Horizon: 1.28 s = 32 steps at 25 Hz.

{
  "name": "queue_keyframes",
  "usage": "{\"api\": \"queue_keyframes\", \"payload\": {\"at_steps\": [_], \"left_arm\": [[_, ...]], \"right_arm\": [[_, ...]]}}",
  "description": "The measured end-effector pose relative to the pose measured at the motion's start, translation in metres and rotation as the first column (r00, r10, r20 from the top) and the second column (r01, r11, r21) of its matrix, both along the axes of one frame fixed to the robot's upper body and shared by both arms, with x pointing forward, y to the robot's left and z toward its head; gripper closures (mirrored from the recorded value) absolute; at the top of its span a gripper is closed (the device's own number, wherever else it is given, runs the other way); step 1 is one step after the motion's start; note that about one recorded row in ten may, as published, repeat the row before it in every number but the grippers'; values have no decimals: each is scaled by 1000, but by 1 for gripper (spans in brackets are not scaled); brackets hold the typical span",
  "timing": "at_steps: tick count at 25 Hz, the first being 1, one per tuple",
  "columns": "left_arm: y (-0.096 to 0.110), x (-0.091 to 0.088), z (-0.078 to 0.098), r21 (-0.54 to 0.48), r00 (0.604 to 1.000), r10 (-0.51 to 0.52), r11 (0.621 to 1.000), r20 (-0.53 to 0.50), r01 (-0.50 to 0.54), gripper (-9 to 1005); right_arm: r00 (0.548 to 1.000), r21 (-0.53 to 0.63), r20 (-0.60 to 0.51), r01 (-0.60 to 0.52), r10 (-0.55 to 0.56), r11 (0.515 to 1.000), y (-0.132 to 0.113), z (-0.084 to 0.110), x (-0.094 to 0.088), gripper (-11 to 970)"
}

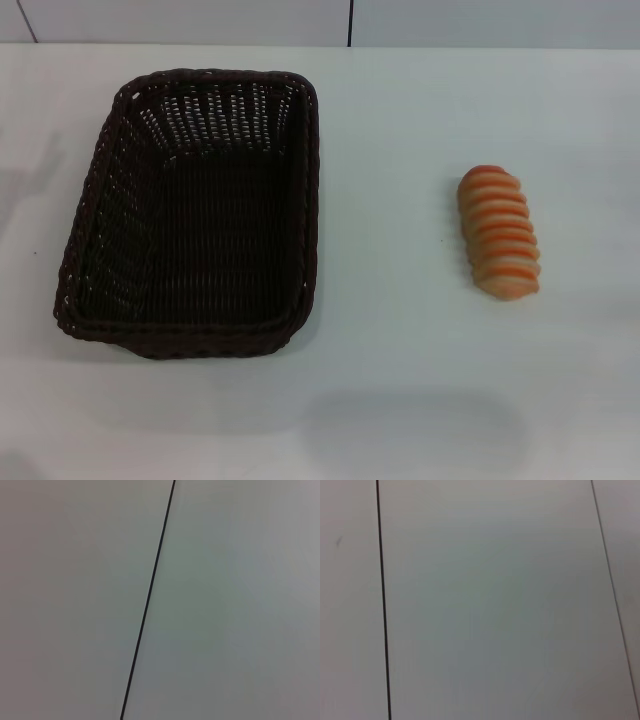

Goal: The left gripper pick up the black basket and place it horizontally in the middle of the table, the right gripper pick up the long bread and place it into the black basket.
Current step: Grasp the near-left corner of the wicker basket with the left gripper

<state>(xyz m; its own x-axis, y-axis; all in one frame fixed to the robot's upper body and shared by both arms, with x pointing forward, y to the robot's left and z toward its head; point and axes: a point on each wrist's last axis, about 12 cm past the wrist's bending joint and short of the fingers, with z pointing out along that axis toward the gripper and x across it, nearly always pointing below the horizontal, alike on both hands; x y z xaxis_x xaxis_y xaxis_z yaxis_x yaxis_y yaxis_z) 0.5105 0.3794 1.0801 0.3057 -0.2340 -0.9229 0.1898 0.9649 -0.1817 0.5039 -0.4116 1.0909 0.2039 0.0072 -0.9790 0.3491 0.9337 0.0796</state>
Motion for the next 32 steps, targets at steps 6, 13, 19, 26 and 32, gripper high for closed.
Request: {"api": "queue_keyframes", "payload": {"at_steps": [6,13,19,26,32], "left_arm": [[3,2,5,-23,1000,-14,1000,10,15,153],[14,31,45,-168,984,-168,973,-54,157,153],[10,51,83,-162,958,-226,967,-178,198,153],[2,54,133,-122,921,-245,968,-302,218,152],[-6,50,157,-92,885,-243,970,-397,225,152]], "right_arm": [[1000,1,1,0,0,1000,0,0,0,315],[1000,-2,14,-3,3,1000,1,4,-1,315],[1000,-3,16,-2,2,1000,1,4,-1,315],[1000,1,16,2,-2,1000,-1,4,-4,315],[1000,7,22,3,-3,1000,-1,5,-4,315]]}}
